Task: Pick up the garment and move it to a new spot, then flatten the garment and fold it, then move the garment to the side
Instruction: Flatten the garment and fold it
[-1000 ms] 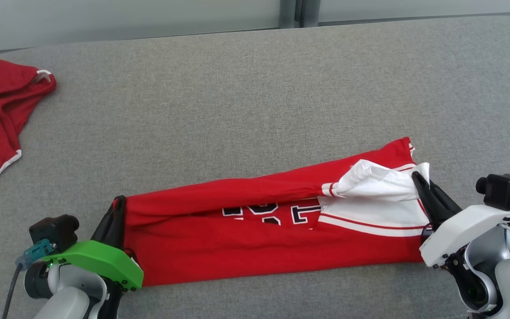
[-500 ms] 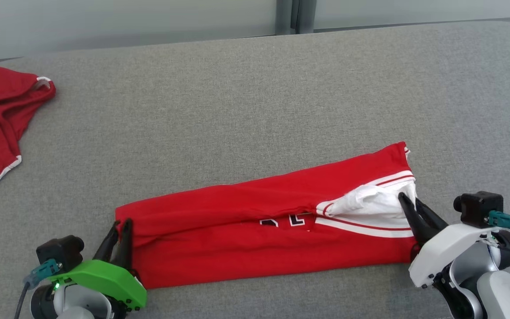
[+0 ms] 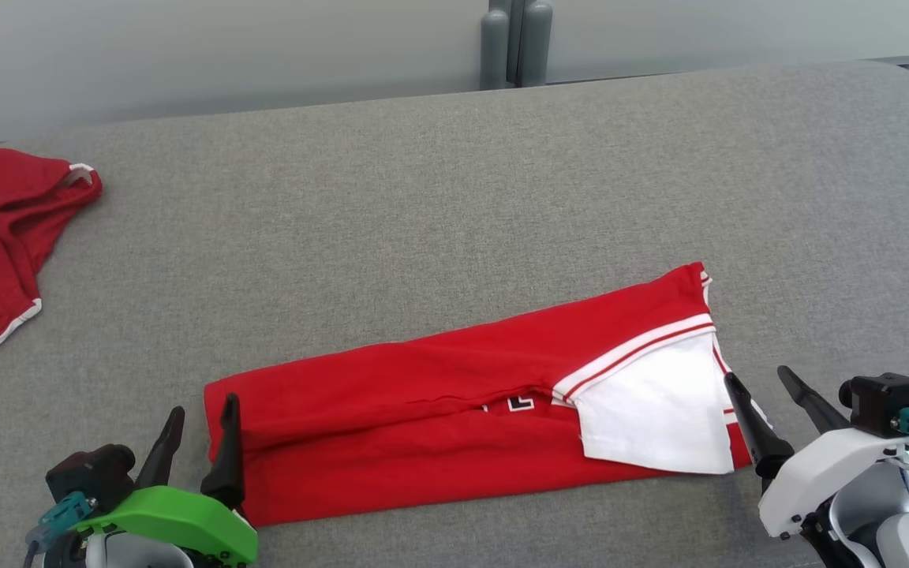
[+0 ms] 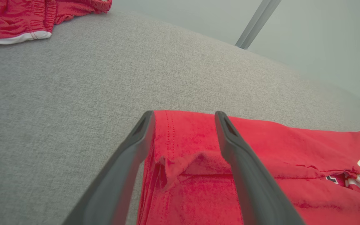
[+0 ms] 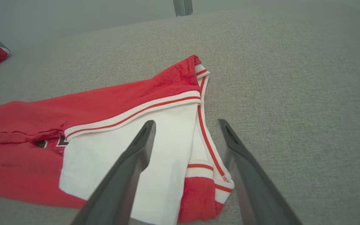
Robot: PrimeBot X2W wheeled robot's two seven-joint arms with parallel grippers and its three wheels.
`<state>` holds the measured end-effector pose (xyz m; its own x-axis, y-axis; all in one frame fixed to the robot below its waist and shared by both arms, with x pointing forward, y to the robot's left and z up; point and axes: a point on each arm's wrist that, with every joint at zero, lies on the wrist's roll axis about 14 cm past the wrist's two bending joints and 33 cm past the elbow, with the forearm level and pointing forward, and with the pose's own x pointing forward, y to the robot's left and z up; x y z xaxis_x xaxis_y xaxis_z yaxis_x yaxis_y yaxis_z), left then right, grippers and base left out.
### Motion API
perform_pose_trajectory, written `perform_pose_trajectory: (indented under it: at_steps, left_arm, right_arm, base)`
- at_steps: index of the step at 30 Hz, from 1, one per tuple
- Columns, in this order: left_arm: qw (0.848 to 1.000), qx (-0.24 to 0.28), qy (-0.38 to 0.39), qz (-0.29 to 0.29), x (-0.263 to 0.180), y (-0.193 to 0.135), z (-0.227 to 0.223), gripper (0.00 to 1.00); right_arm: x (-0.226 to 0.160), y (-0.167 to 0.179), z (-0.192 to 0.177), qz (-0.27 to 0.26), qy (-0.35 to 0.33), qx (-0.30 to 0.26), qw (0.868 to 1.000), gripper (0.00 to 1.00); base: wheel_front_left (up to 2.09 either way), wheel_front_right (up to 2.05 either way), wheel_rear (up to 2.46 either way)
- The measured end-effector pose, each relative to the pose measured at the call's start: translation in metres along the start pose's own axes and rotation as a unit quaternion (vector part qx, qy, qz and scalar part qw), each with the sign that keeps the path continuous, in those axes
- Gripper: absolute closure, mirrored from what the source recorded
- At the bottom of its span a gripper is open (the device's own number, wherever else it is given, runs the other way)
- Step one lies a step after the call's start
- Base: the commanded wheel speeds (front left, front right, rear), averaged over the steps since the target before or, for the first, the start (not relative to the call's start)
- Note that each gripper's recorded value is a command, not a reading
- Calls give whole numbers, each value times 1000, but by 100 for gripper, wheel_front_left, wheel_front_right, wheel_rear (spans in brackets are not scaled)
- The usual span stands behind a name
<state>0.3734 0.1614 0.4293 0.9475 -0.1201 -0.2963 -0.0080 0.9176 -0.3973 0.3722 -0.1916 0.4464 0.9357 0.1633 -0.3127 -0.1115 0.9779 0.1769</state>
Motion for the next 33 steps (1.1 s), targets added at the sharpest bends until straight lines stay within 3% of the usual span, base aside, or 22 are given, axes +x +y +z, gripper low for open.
perform_pose_trajectory:
  at_steps: [19,26,33]
  left_arm:
    - [993,33,-112,-33,-22,-40,58,0]
    - [991,29,-126,-26,-38,-41,60,0]
    - [991,16,-129,-10,-50,-33,57,0]
  right_arm:
    - [-16,-13,47,-25,-52,-22,998,0]
    - [-2,-15,46,-21,-14,-24,999,0]
    - [21,-15,22,-17,60,-26,998,0]
  base:
    - [0,0,0]
    - [0,0,0]
    - [0,0,0]
